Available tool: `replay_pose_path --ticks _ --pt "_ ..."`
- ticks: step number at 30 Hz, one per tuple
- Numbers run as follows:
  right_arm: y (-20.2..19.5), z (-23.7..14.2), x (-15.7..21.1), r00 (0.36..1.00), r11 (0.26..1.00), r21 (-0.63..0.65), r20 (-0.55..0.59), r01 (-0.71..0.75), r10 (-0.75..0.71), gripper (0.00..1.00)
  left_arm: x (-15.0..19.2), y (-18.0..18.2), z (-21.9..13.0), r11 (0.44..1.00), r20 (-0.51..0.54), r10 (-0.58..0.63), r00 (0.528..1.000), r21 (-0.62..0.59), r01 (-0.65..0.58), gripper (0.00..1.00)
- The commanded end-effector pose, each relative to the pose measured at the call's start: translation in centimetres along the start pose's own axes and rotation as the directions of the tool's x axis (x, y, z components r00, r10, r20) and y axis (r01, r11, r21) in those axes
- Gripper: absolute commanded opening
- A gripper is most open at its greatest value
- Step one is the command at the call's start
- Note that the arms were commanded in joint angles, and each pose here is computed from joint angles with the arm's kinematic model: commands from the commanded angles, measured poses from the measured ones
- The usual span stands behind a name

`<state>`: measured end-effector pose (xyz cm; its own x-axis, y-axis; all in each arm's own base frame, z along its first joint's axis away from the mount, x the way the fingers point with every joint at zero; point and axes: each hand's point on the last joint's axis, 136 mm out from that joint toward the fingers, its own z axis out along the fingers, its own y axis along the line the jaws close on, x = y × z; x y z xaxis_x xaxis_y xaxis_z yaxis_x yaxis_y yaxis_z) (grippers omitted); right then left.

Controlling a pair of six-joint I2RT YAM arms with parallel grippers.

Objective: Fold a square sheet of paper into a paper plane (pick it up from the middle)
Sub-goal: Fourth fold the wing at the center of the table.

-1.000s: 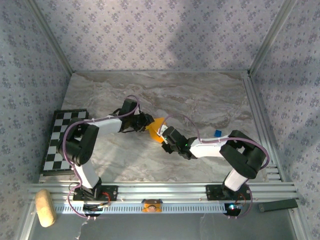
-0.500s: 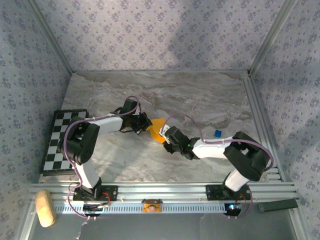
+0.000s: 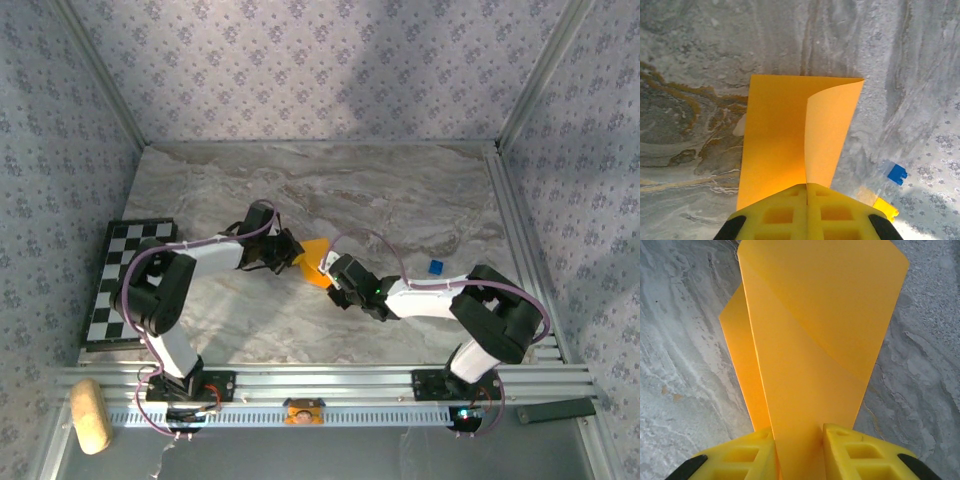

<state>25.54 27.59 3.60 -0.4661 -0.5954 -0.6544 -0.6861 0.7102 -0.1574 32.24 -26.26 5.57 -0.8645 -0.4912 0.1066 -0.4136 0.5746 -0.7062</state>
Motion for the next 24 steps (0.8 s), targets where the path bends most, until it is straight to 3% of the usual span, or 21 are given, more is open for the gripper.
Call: replay_pose_path --ticks 1,14,24 --pt "-0.09 0.07 -0.27 1.000 1.000 0.019 -0.008 0.012 -0.012 0.27 -0.17 -1.35 -0.69 0.999 0.020 0.005 1.000 0.032 -0.005 0.00" --pt "0.17 0.24 -0.34 1.000 1.000 0.003 -0.008 -0.003 0.003 0.18 -0.23 -1.52 -0.75 1.000 0.019 0.024 1.000 0.020 -0.024 0.00" --pt "0.33 0.28 -0.86 1.000 1.000 -0.011 0.003 -0.022 0.022 0.18 -0.30 -1.58 -0.89 0.999 0.025 0.030 0.999 0.016 -0.030 0.01"
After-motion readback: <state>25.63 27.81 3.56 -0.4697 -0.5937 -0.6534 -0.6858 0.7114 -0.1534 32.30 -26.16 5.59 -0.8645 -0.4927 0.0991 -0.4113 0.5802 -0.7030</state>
